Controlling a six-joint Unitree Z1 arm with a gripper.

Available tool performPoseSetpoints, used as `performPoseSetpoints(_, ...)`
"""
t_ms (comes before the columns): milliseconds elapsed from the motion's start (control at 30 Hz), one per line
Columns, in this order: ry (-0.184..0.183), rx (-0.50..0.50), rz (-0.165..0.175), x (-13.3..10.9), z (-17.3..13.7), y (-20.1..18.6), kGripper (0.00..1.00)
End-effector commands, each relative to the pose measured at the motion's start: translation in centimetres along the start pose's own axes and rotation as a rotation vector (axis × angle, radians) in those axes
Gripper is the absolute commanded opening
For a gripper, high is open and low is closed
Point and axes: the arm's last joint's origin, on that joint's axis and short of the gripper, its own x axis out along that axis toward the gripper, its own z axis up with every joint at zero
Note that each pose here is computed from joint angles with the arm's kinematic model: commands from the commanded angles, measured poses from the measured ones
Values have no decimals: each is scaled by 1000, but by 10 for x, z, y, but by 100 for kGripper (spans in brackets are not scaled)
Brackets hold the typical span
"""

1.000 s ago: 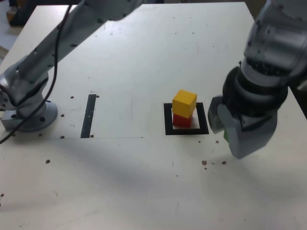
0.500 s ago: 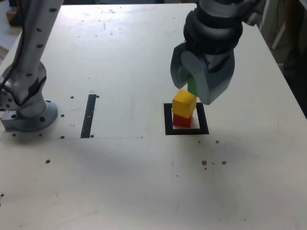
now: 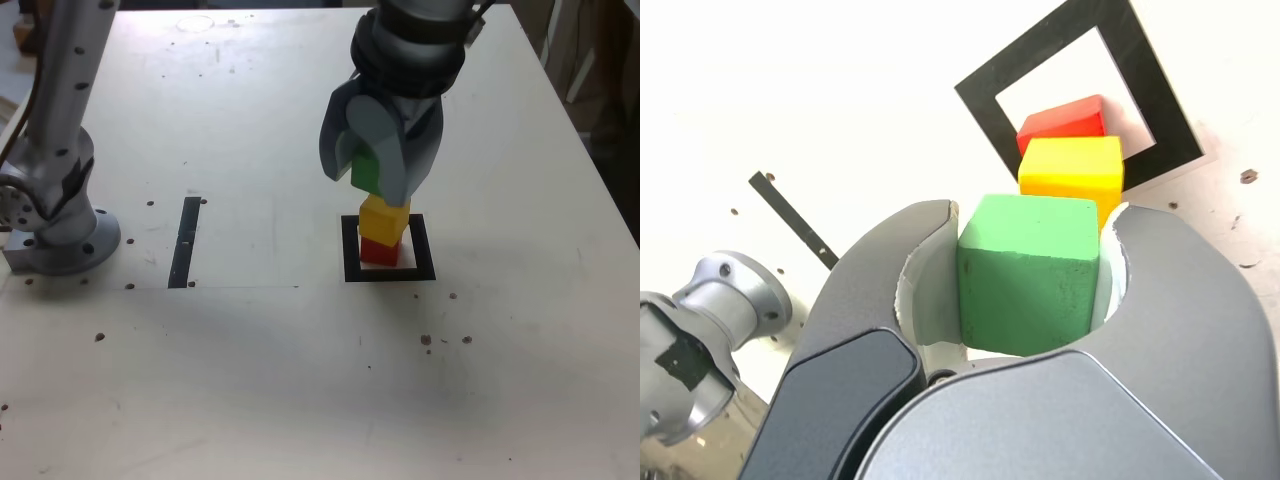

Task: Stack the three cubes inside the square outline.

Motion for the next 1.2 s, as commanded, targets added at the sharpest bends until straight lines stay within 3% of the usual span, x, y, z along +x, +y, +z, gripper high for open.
performPoseSetpoints(0, 12, -3, -12, 2, -1, 0, 30)
performPoseSetpoints(700, 13, 0, -15, 8, 10, 3, 31)
performPoseSetpoints(767, 13, 1, -15, 8, 10, 3, 39)
performPoseSetpoints(867, 15, 4, -15, 8, 9, 3, 67)
performPoseSetpoints(900, 16, 5, -16, 8, 9, 3, 81)
performPoseSetpoints(967, 16, 6, -17, 8, 9, 3, 95)
performPoseSetpoints(1167, 15, 6, -13, 9, 9, 3, 100)
